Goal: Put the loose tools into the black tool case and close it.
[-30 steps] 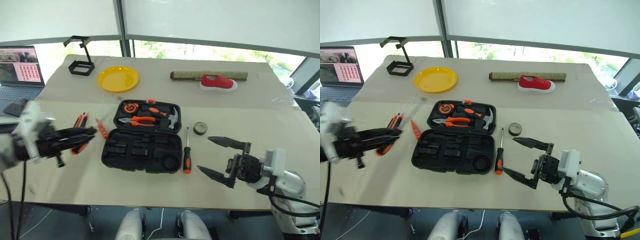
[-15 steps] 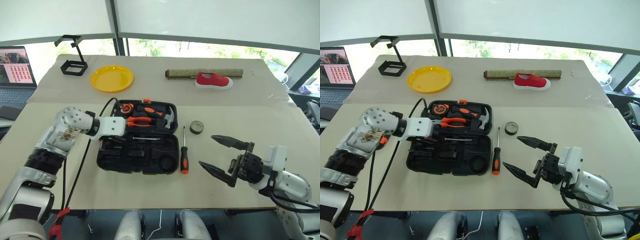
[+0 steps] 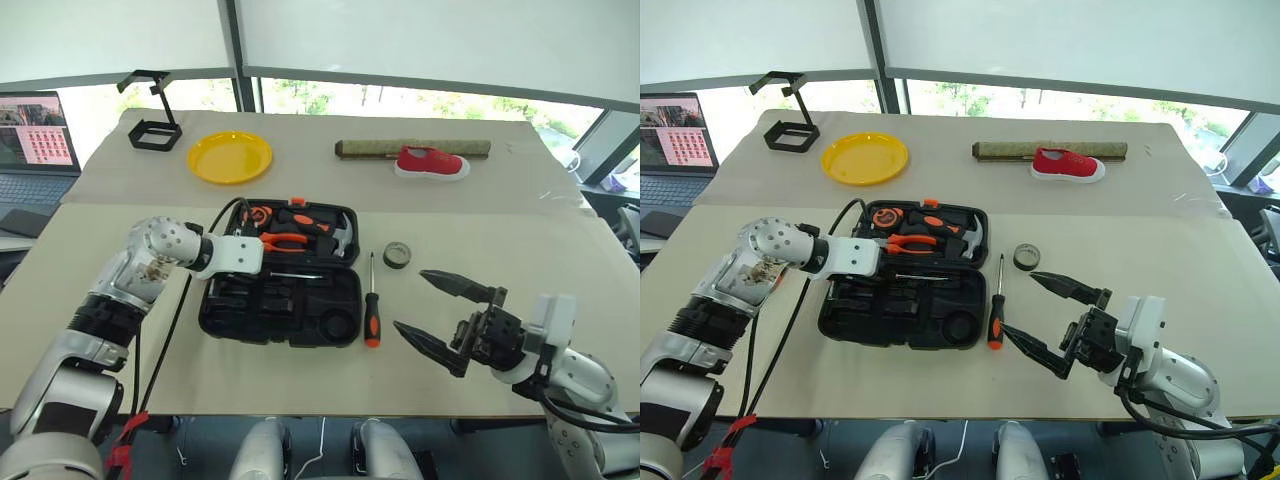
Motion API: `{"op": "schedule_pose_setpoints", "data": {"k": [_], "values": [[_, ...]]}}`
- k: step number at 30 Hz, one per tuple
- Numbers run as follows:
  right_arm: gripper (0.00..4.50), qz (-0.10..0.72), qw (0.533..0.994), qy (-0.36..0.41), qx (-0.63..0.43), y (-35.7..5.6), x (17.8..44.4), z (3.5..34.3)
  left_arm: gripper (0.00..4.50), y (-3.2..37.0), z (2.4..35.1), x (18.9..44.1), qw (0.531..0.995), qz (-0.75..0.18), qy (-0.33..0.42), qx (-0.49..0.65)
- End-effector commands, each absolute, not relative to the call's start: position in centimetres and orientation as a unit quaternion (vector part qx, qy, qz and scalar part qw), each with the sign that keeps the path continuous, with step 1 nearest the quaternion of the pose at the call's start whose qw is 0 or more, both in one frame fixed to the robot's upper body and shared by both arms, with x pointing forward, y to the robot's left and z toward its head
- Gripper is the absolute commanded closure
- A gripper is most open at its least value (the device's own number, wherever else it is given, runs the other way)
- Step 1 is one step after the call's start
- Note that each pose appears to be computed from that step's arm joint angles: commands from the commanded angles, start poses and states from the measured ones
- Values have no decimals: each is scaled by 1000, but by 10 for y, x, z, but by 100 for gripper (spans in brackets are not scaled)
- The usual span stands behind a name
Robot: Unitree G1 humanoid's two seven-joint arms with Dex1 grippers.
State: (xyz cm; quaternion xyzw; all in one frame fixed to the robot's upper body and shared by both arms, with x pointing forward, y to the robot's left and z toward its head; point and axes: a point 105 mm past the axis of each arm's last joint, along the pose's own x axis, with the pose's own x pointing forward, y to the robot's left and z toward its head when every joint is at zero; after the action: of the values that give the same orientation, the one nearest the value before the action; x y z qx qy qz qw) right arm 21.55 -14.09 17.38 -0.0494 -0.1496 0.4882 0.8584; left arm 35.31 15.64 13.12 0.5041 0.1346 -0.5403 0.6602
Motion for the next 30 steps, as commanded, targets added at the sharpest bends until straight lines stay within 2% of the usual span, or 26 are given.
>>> {"op": "schedule_pose_setpoints", "data": {"k": [1, 2, 4, 7, 9, 15, 17, 18, 21, 26, 30], "values": [[0, 506, 847, -159, -40, -134, 210, 179, 352, 148, 133, 349, 663, -545, 127, 498], [0, 508, 846, -157, -37, -133, 209, 177, 307, 144, 135, 348, 666, -550, 118, 490], [0, 512, 844, -154, -34, -132, 208, 176, 261, 139, 142, 348, 682, -549, 94, 474], [0, 514, 843, -152, -29, -131, 205, 175, 157, 135, 169, 350, 732, -535, 34, 420], [0, 514, 844, -150, -27, -131, 204, 174, 92, 137, 179, 345, 739, -537, 11, 407], [0, 513, 847, -137, -18, -133, 201, 166, 92, 150, 188, 345, 783, -524, -34, 334], [0, 513, 848, -135, -17, -133, 202, 164, 147, 152, 176, 344, 797, -530, -21, 290], [0, 512, 848, -135, -17, -134, 203, 163, 158, 153, 168, 345, 803, -530, -8, 273], [0, 511, 849, -134, -19, -134, 205, 162, 276, 154, 153, 348, 813, -522, 8, 258], [0, 507, 851, -137, -22, -135, 208, 163, 446, 154, 138, 356, 828, -503, 27, 247], [0, 506, 851, -140, -22, -133, 210, 164, 446, 150, 125, 357, 827, -505, 50, 242]]}}
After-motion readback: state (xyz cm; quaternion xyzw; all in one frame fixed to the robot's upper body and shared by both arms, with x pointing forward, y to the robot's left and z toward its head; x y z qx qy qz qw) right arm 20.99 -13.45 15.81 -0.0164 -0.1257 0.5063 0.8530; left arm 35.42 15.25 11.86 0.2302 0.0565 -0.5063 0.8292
